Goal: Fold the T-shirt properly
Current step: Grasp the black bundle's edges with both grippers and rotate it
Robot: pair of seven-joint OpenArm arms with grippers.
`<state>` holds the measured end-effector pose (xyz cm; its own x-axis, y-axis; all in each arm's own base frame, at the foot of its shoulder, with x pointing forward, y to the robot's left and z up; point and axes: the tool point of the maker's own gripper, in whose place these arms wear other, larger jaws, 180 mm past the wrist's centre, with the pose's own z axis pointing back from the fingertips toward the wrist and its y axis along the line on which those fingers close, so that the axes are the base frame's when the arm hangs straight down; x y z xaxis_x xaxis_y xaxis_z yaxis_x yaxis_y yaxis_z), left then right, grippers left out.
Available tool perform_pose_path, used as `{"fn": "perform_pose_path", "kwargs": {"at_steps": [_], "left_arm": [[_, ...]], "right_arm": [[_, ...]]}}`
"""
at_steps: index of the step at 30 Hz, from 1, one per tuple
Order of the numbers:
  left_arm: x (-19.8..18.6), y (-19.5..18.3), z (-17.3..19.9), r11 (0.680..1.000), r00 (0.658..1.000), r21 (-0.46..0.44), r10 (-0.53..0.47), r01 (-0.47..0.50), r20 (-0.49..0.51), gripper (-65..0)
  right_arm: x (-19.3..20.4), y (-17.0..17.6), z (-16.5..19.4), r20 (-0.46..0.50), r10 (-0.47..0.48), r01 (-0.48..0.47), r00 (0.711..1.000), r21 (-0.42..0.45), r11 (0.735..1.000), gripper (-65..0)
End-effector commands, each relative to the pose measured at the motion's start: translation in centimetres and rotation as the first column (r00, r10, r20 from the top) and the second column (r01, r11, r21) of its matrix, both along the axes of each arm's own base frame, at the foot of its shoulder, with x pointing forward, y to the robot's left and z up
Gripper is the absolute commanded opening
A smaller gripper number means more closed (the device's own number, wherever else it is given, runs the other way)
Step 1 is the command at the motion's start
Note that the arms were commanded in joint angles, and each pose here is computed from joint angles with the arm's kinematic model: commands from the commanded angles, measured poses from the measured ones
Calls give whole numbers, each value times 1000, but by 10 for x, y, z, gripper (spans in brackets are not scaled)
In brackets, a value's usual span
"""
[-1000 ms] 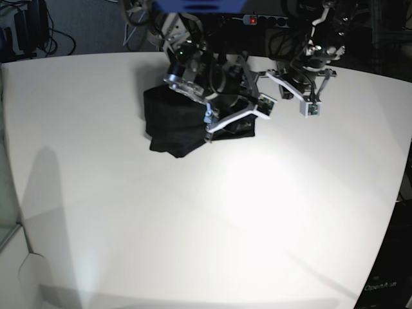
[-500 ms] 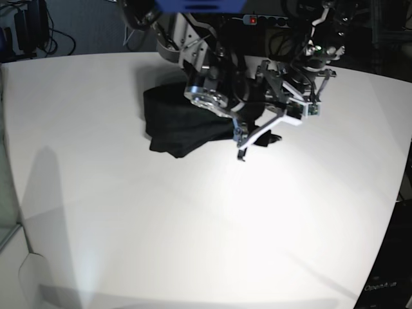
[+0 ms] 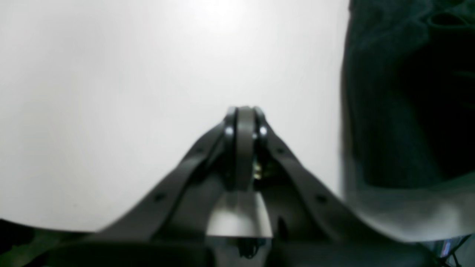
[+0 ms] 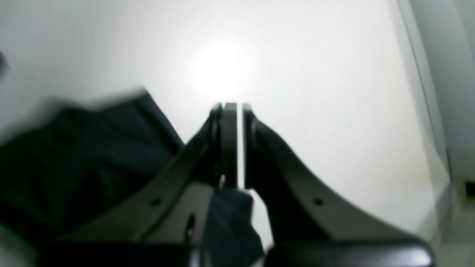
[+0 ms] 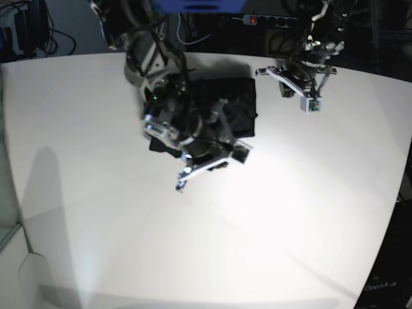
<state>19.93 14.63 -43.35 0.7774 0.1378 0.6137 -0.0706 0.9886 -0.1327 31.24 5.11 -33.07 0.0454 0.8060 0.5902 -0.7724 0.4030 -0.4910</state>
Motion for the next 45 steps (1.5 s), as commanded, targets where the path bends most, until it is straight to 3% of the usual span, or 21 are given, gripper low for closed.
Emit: {"fn": "perform_pose_path", "kwargs": {"at_steps": [1,4,8,15,21,28,37,45], "left_arm": [[-8,-1,-4,1000,999,-3,-1,1,-35,-650],[-10,-16,-6,999,999,-26,-30,29,-42,-650],[-17,-32,-8,997,996,-44,-70,68,-54,-650],[-32,-24,-12,994,989,-15,-113,112,-91,-650],[-50,-12,-18,990,982,16,-135,138,-132,-650],[-61,-32,-22,972,960,-3,-231,233,-157,-650],[-47,-72,-18,940,934,-42,-340,337,-113,-650],[-15,-70,-27,951,947,-15,-308,308,-93,-650]], "right_arm": [[10,-8,12,41,-13,12,999,16,1000,-650],[23,-56,2,41,-102,104,994,-38,994,-650],[36,-121,-2,50,-235,239,971,-88,967,-650],[41,-180,0,58,-385,389,921,-95,916,-650],[10,-173,-31,-33,-389,383,921,-106,917,-650],[-25,-142,-55,-121,-346,346,931,-16,938,-650],[-51,-142,-72,-180,-343,343,922,-35,939,-650],[-72,-138,-85,-230,-343,343,911,-41,938,-650]]}}
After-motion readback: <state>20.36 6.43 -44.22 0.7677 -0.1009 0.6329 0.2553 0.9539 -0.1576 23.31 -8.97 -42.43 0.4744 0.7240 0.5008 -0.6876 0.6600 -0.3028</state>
